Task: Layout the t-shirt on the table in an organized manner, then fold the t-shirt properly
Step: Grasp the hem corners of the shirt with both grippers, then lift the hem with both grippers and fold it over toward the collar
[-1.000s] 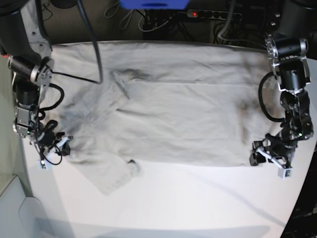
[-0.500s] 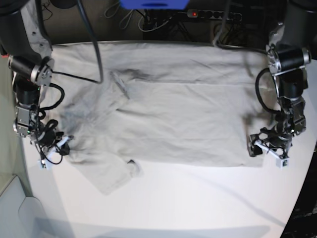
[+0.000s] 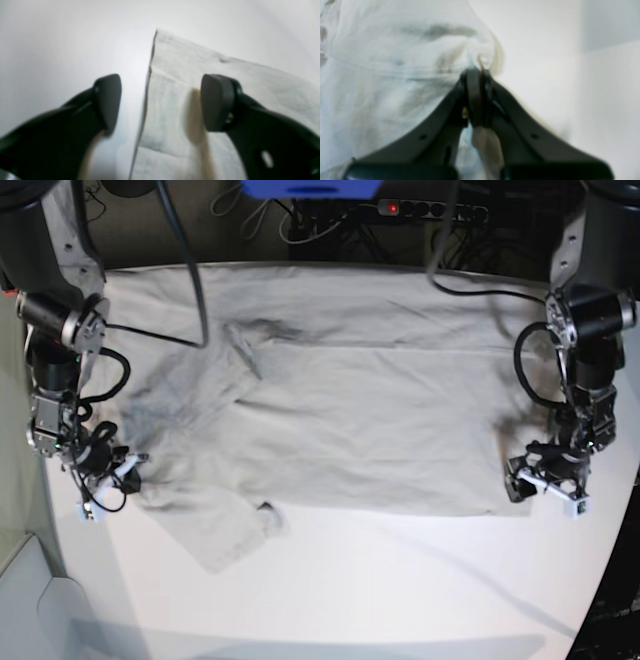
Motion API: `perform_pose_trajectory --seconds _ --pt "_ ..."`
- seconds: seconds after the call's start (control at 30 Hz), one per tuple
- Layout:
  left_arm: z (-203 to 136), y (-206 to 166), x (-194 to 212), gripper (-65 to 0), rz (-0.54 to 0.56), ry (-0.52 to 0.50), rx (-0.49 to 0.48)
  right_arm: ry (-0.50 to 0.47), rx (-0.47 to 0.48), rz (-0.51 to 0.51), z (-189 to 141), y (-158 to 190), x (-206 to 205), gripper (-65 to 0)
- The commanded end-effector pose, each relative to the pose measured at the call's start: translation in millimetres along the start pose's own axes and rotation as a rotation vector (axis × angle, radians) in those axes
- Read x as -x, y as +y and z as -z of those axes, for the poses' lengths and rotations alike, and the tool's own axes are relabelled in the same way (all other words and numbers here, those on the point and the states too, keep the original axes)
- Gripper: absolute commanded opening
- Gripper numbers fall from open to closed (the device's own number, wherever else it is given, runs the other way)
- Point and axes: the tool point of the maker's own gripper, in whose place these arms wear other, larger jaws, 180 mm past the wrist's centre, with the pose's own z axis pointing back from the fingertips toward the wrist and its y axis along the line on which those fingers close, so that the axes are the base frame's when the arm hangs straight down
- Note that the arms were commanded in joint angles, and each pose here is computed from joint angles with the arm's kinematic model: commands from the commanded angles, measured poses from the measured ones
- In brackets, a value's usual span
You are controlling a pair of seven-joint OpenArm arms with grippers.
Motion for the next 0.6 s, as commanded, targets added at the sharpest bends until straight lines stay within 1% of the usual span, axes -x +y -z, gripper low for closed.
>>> perform_pose_trajectory --seconds 0.0,0.1,0.13,0.2,0.23,0.27,0.3,0.37,0.43,0.5,0.53,0.57 --pt "0.6 -1.8 -18.2 -23.8 0.025 -0.023 0.005 0.038 0.018 -0.028 -3.3 -8.1 -0.8 -65.0" --pt "3.3 -9.9 -7.8 -41.2 0.086 0.017 0.022 0.038 0.018 -0.028 -3.3 -8.1 -0.8 -65.0" --pt "3.6 -11.1 -6.7 -46.5 0.094 0.021 0.024 0.038 0.018 -0.028 -3.3 -8.1 -0.8 -65.0" --pt "6.5 -19.9 -1.2 -60.4 0.105 0.035 0.039 0.039 0.018 -0.028 -3.3 -8.1 -0.6 -65.0" --pt "7.1 -21.5 -0.2 -65.0 0.108 0.038 0.041 0.039 0.018 -0.028 -3.3 -8.1 -0.6 -65.0" --pt "7.1 -21.7 0.0 -65.0 0.110 0.038 0.041 0.039 0.018 -0.028 -3.3 -8.1 -0.6 -65.0" --pt "7.1 -21.7 0.7 -63.4 0.111 0.042 0.042 0.038 0.018 -0.028 -3.4 -8.3 -1.1 -65.0" --pt "6.5 -22.4 0.6 -65.0 0.109 0.057 0.046 0.036 0.019 -0.030 -3.5 -8.5 -2.5 -65.0" --pt "6.0 -21.9 -3.3 -64.6 0.094 0.051 0.049 0.026 0.020 -0.030 -3.5 -8.9 -5.8 -65.0" --pt "5.7 -25.6 -21.8 -64.6 0.089 0.008 0.056 0.015 0.023 -0.032 -4.0 -10.0 -10.9 -65.0" --pt "4.2 -28.8 -36.5 -64.6 0.099 -0.024 0.061 -0.003 0.031 -0.042 -5.7 -11.9 -18.3 -65.0" --pt "2.1 -30.0 -42.2 -64.6 0.109 -0.032 0.063 -0.027 0.046 -0.058 -9.1 -15.6 -27.2 -65.0"
